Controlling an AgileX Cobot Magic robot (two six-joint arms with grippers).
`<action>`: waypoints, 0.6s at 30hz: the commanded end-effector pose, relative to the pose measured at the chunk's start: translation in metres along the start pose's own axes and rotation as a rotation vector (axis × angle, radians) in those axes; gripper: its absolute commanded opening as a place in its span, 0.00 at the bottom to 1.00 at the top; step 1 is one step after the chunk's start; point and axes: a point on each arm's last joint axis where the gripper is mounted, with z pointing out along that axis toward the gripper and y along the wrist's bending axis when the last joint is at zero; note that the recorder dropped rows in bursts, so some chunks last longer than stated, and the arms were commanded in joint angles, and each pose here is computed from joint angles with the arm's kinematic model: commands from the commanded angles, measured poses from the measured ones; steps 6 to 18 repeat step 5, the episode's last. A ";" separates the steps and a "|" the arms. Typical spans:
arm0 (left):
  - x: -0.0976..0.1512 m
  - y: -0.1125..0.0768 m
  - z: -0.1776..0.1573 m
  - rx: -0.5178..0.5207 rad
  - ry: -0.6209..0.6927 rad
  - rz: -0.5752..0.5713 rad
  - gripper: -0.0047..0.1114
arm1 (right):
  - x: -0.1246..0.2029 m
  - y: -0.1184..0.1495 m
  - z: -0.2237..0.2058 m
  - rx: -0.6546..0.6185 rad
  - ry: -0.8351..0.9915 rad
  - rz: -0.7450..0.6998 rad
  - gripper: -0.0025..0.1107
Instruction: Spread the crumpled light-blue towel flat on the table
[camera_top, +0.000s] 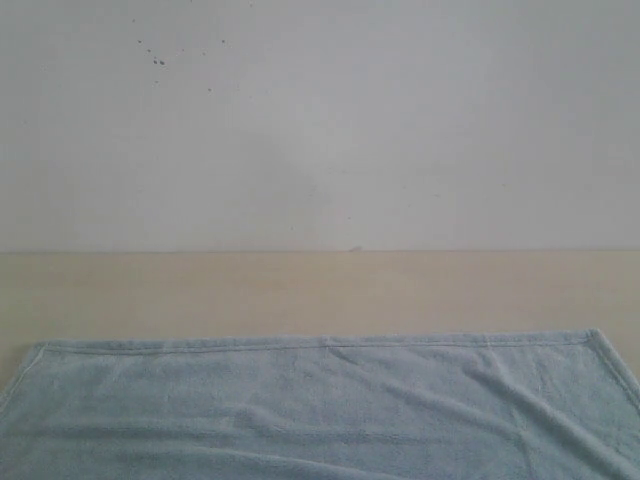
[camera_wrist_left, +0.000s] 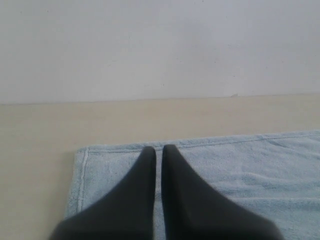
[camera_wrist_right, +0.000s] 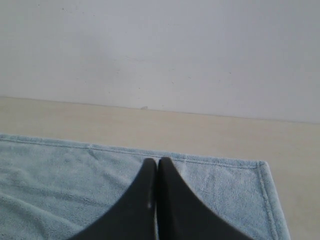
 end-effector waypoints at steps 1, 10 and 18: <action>0.000 -0.001 0.000 0.009 -0.008 -0.001 0.07 | -0.001 0.000 0.000 0.001 -0.010 -0.006 0.02; 0.000 -0.001 0.000 0.009 -0.008 -0.001 0.07 | -0.001 0.000 0.000 0.001 -0.010 -0.006 0.02; 0.000 -0.001 0.000 0.009 -0.008 -0.001 0.07 | -0.001 0.000 0.000 0.001 -0.010 -0.006 0.02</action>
